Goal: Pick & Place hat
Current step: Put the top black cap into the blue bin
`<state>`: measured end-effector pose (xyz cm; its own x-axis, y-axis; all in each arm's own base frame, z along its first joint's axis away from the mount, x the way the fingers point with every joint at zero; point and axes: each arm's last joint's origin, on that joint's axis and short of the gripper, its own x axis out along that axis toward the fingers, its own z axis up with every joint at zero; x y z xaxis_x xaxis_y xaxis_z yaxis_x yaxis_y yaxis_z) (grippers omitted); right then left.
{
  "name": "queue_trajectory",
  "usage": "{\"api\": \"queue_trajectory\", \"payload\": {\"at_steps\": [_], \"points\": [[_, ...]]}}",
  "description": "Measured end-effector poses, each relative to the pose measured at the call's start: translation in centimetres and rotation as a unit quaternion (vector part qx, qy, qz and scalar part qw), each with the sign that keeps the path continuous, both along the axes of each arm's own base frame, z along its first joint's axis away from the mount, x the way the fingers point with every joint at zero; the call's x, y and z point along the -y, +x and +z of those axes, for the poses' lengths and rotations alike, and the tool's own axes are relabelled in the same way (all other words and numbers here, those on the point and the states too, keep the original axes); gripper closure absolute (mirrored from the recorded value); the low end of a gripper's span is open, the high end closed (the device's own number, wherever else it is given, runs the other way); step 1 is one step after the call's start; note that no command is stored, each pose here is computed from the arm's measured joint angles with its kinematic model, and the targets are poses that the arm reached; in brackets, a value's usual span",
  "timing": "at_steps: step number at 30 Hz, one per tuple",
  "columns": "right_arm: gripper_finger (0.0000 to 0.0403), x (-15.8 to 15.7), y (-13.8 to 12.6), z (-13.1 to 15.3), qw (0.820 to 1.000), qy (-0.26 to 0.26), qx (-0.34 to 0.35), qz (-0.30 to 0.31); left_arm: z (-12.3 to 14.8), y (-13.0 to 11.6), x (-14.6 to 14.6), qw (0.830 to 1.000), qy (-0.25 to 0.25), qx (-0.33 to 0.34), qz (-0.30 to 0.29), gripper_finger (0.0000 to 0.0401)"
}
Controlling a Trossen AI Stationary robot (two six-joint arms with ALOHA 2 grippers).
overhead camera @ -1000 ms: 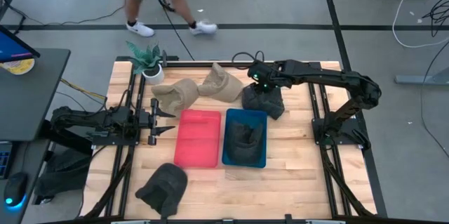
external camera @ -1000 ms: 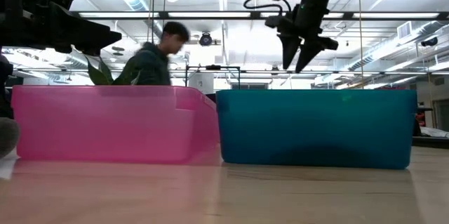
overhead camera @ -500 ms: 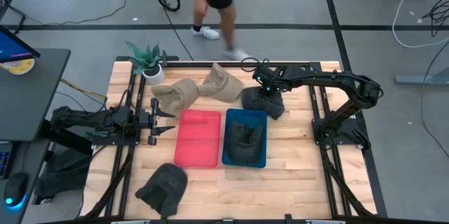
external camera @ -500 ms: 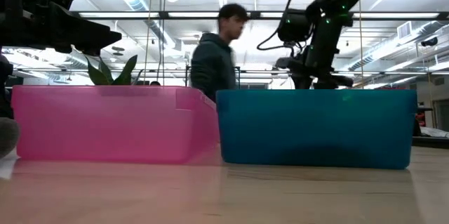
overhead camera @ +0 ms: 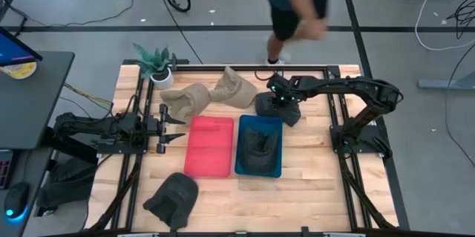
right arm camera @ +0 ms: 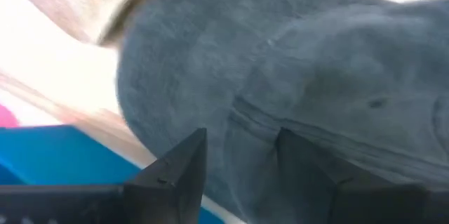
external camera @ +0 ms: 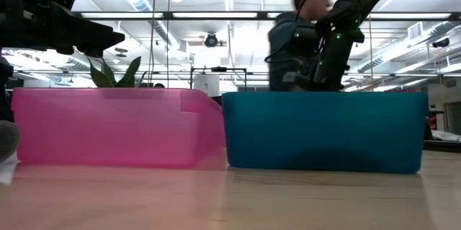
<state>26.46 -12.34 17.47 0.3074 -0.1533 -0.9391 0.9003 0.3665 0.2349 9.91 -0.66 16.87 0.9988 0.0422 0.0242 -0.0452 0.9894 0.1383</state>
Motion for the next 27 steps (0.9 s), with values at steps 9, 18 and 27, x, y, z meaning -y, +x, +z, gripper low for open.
{"api": "queue_trajectory", "payload": {"at_steps": [9, 18, 27], "points": [[0.0241, 0.5, 1.0, -1.7, 0.999, -0.012, -0.007, 0.038, 0.0, 0.0, 0.0, 1.0, 0.0, 0.0, 0.0, 0.0208], [0.039, 0.6, 1.0, -1.7, 0.996, -0.026, -0.011, 0.082, 0.0, 0.0, 0.0, 1.0, 0.0, 0.0, 0.0, 0.0208], [0.0397, 0.6, 1.0, 0.1, 0.992, -0.058, 0.005, 0.112, 0.0, 0.0, 0.0, 1.0, 0.0, 0.0, 0.0, 0.0208]]}}
